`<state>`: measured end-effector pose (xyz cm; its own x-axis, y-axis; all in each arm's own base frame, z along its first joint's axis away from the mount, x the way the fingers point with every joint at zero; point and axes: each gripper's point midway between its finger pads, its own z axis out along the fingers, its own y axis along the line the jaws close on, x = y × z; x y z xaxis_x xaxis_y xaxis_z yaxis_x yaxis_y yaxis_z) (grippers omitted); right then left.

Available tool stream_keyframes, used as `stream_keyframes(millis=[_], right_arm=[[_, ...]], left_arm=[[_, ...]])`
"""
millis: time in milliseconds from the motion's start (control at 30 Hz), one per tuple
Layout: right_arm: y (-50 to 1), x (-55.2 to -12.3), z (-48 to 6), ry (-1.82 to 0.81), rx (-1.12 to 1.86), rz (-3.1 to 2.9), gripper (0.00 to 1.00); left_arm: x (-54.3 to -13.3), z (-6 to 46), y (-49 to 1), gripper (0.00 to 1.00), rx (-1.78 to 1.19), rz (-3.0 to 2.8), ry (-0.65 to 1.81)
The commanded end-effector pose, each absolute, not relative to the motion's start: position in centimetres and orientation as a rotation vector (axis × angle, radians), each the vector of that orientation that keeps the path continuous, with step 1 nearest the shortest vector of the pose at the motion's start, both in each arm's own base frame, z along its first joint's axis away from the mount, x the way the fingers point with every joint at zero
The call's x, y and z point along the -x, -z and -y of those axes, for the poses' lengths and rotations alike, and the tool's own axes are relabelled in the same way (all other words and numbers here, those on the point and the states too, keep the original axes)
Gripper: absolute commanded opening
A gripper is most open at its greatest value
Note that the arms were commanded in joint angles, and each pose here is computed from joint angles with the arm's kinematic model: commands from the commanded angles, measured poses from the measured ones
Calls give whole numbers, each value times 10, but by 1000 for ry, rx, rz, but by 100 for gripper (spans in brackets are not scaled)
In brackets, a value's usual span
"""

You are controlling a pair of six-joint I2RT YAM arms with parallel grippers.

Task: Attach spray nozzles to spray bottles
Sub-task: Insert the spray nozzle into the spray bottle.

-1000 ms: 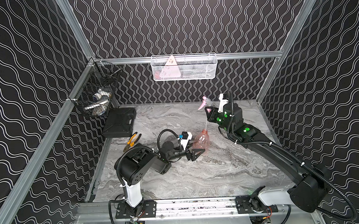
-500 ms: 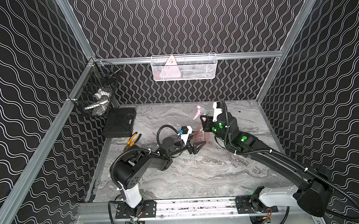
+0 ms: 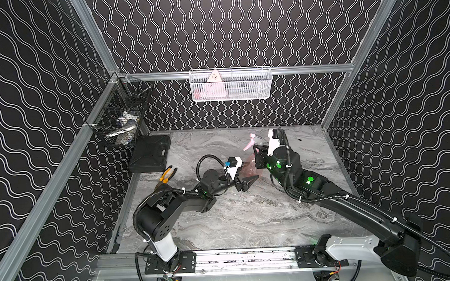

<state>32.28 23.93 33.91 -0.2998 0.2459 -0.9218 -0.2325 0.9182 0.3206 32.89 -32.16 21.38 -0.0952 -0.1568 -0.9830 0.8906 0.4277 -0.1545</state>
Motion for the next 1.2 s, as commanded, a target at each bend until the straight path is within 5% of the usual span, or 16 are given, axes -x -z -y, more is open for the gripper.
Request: stream_keyframes(millis=[0, 367, 600, 867, 1167], right_arm=[[-347, -318, -230, -455, -21, -1799, 51], [-353, -314, -238, -477, 42, -1841, 54], [-370, -346, -202, -509, 67, -1994, 83], [-346, -352, -210, -507, 176, -2262, 79], [-294, -351, -228, -210, 247, -2421, 72]], left_arm=[[-331, 317, -218, 56, -700, -1369, 1003], [-331, 318, -219, 55, -691, -1355, 1030], [-323, 317, -208, 56, -785, -1404, 960], [-340, 309, -188, 55, -739, -1503, 763], [-343, 310, -187, 56, -696, -1478, 733]])
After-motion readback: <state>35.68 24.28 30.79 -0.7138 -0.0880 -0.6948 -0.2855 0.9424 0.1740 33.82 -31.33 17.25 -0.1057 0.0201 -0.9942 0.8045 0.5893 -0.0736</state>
